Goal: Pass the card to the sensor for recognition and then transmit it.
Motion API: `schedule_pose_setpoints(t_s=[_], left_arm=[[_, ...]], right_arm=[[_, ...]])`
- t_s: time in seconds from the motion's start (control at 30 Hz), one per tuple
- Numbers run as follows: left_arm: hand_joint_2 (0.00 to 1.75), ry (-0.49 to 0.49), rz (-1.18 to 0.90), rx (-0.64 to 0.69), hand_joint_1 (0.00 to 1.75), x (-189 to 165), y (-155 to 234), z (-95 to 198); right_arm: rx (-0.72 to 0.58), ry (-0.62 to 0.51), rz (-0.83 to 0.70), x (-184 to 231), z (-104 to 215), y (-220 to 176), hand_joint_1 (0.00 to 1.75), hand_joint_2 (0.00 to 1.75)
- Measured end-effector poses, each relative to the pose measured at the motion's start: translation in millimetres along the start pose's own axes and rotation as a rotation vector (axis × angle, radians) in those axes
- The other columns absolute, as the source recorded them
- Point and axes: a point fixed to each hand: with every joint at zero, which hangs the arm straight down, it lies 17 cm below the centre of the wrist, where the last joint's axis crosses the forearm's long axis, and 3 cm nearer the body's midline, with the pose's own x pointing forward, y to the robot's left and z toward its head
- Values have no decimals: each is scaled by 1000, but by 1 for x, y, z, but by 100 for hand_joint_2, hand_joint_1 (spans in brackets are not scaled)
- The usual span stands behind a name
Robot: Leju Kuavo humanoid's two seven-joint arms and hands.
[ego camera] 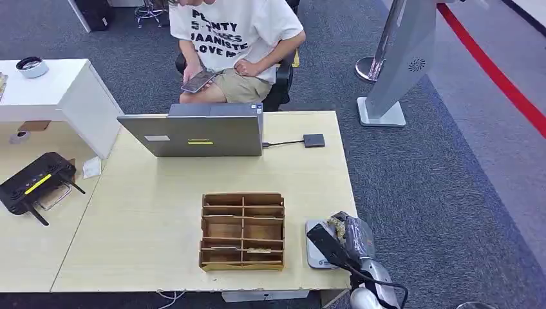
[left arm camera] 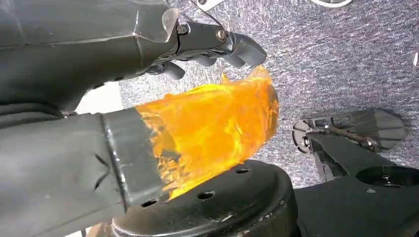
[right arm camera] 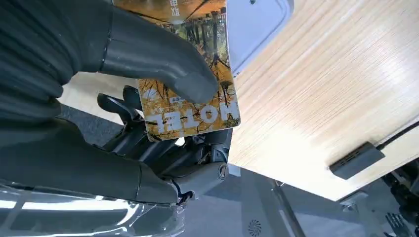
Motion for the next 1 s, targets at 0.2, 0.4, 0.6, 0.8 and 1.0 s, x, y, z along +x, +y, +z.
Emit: schedule_pose_setpoints(t_s=[0.2,0.4,0.6,0.8,1.0], left_arm=[[0,0,0,0,0,0,0,0],[0,0,0,0,0,0,0,0],[0,0,-3,0,0,0,0,0],[0,2,-3,0,0,0,0,0],[0,3,-3,0,0,-1,0,0]], right_arm=[[2,0,2,0,0,0,175,175],[2,0,4,0,0,0,175,175],[7,-3,8,1,-1,1,175,175],[10,-1,11,0,-1,1,175,175],[11,2,15,0,-1,2,175,175]])
